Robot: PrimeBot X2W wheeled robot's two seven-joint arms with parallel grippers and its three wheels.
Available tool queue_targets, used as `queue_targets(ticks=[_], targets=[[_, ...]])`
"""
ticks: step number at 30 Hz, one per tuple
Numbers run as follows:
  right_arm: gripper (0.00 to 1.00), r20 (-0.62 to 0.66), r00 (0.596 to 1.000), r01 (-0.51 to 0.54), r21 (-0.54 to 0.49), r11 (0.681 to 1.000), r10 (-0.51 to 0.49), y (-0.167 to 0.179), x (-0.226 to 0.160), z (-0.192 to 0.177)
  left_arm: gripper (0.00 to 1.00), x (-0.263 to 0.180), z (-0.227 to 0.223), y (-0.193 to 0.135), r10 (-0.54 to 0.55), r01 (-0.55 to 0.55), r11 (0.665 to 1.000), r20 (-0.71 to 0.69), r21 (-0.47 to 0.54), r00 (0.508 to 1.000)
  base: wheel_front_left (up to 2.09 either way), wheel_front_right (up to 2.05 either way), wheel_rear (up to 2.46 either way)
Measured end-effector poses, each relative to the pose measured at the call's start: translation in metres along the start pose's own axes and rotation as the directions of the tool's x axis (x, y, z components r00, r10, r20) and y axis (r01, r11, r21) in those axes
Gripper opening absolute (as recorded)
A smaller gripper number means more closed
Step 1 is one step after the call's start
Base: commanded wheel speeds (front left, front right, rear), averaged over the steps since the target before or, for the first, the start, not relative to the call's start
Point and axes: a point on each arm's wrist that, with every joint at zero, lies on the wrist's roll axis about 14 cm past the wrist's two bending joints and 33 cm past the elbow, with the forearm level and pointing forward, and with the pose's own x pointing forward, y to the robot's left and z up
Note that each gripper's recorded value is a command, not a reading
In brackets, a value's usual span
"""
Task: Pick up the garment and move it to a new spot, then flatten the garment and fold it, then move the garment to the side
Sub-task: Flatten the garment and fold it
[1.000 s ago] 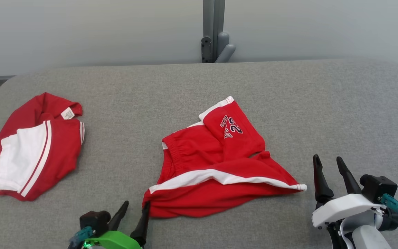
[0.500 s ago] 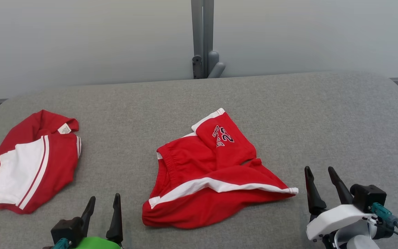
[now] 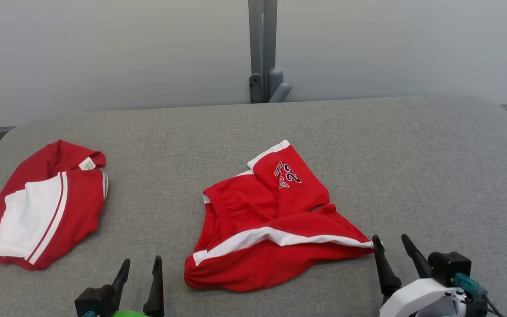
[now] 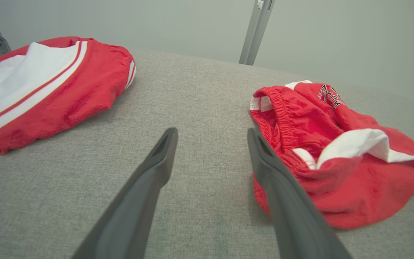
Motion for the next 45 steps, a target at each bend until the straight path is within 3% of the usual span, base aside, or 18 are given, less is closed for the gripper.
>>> queue_targets(ticks=[14, 16, 17, 19, 23, 25, 32, 45], targets=[[1.00, -0.086, 0.995, -0.046, 0.029, 0.999, 0.048, 0.017, 0.006, -0.026, 1.00, 0.001, -0.007, -0.004, -0.009, 0.009, 1.000, -0.021, -0.026, 1.000, 0.00, 0.00, 0.00], [0.72, -0.095, 0.994, -0.050, 0.030, 0.998, 0.053, 0.018, 0.006, -0.029, 1.00, 0.001, -0.008, -0.006, -0.013, 0.012, 1.000, -0.025, -0.029, 1.000, 0.00, 0.00, 0.00], [0.48, -0.098, 0.994, -0.051, 0.031, 0.998, 0.054, 0.018, 0.006, -0.030, 1.00, 0.001, -0.008, -0.006, -0.014, 0.013, 0.999, -0.026, -0.030, 1.000, 0.00, 0.00, 0.00], [0.40, -0.102, 0.993, -0.051, 0.032, 0.998, 0.054, 0.018, 0.006, -0.031, 1.00, 0.002, -0.008, -0.007, -0.017, 0.016, 0.999, -0.026, -0.031, 1.000, 0.00, 0.00, 0.00], [0.09, -0.109, 0.993, -0.045, 0.036, 0.998, 0.048, 0.017, 0.005, -0.034, 1.00, 0.002, -0.009, -0.008, -0.021, 0.020, 0.999, -0.028, -0.033, 0.999, 0.00, 0.00, 0.00], [0.00, -0.111, 0.993, -0.042, 0.036, 0.998, 0.046, 0.016, 0.005, -0.034, 1.00, 0.002, -0.009, -0.009, -0.023, 0.022, 0.999, -0.030, -0.034, 0.999, 0.00, 0.00, 0.00], [0.00, -0.101, 0.994, -0.027, 0.031, 0.999, 0.030, 0.010, 0.007, -0.031, 1.00, 0.008, -0.006, -0.019, -0.053, 0.052, 0.997, -0.019, -0.055, 0.998, 0.00, 0.00, 0.00], [0.00, -0.118, 0.993, -0.007, 0.006, 1.000, 0.007, 0.000, 0.004, -0.035, 1.00, 0.007, -0.028, -0.072, -0.210, 0.198, 0.973, -0.091, -0.121, 0.974, 0.00, 0.00, 0.00]])
